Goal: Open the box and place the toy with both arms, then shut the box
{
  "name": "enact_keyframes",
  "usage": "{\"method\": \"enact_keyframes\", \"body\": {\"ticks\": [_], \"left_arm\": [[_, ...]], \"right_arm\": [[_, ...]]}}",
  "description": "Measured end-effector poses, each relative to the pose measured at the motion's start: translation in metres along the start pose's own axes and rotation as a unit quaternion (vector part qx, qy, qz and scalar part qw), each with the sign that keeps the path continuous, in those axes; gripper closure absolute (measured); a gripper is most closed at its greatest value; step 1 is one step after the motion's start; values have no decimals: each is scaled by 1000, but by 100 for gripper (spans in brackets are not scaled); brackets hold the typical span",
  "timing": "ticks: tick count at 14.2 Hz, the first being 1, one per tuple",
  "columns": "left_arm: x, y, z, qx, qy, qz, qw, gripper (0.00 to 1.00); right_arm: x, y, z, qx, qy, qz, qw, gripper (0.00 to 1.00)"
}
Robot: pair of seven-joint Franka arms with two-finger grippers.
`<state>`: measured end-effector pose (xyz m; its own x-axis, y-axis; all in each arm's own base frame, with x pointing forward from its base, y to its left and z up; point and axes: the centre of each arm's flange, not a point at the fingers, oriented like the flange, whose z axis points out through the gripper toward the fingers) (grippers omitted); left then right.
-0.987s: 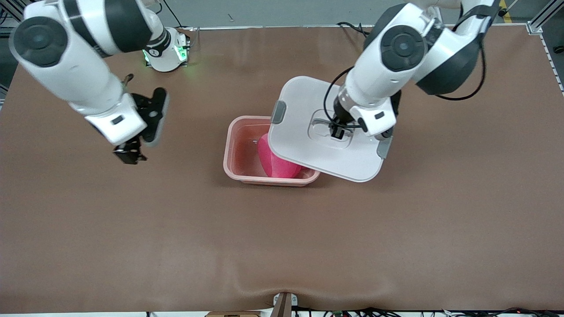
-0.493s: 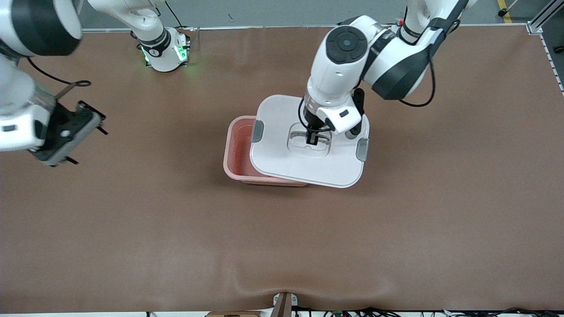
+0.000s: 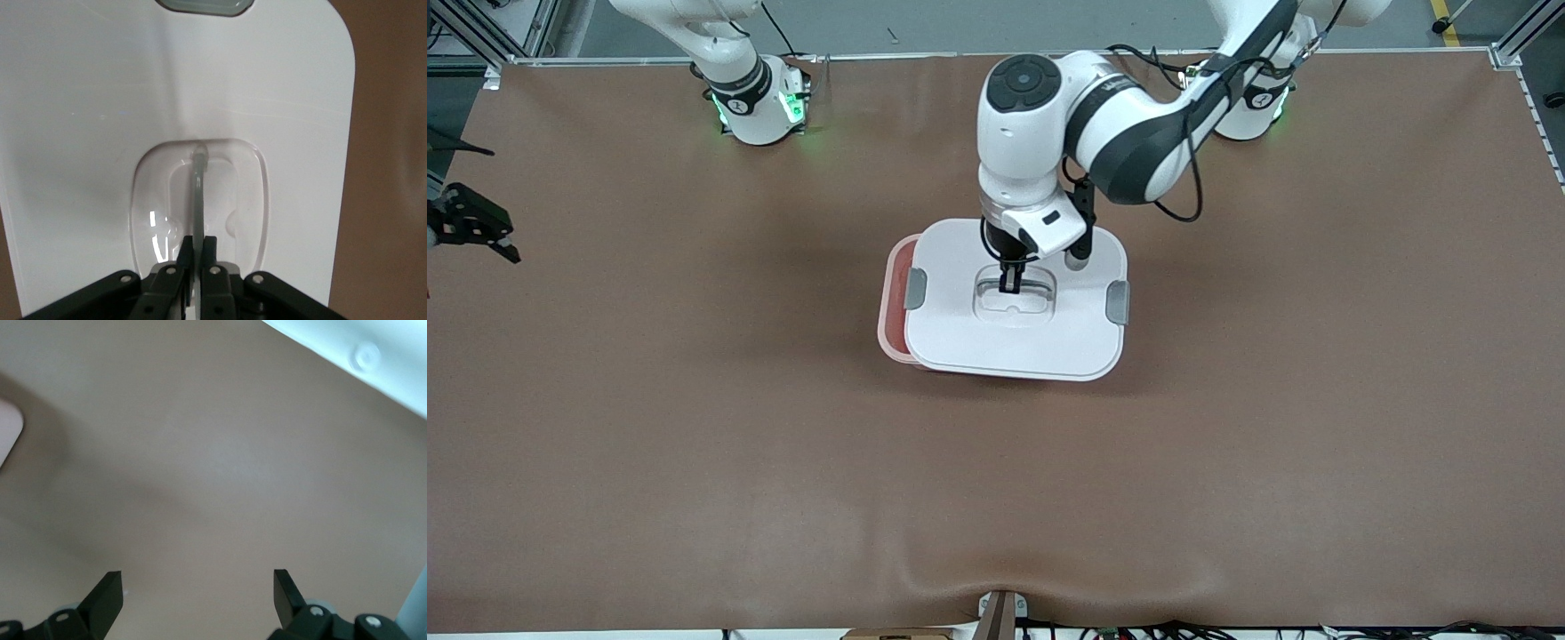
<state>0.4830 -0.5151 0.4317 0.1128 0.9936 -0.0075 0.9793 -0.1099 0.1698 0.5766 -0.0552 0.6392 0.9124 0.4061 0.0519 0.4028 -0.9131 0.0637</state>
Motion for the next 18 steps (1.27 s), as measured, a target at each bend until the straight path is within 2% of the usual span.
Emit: {"method": "enact_keyframes", "body": {"ticks": [1,3,6,8,11,13,18], "left_arm": [[-7,-4,6,-9,5,-2,1000,93],[-17,-8,16,-24,6,-5,1000,93],[-25,-13,29,-23,2,-1,1000,93],[-34,-21,37,-16,3,6,1000,93],[-44,-31,47,-9,4,8,1000,93],[-46,-33,50,-7,5,10,1000,93],[-49,-34,51,-10,-1,1,1000,93]], "right_arm": [[-4,0,2,12,-9,53,998,0],[-7,-6,5,28,-29,160,986,0],[-10,-9,6,41,-36,232,971,0],[-19,2,6,59,-40,255,964,0],[-33,15,6,65,-45,272,959,0],[-33,15,6,64,-45,272,959,0],[-27,1,-2,33,-42,253,966,0]]}}
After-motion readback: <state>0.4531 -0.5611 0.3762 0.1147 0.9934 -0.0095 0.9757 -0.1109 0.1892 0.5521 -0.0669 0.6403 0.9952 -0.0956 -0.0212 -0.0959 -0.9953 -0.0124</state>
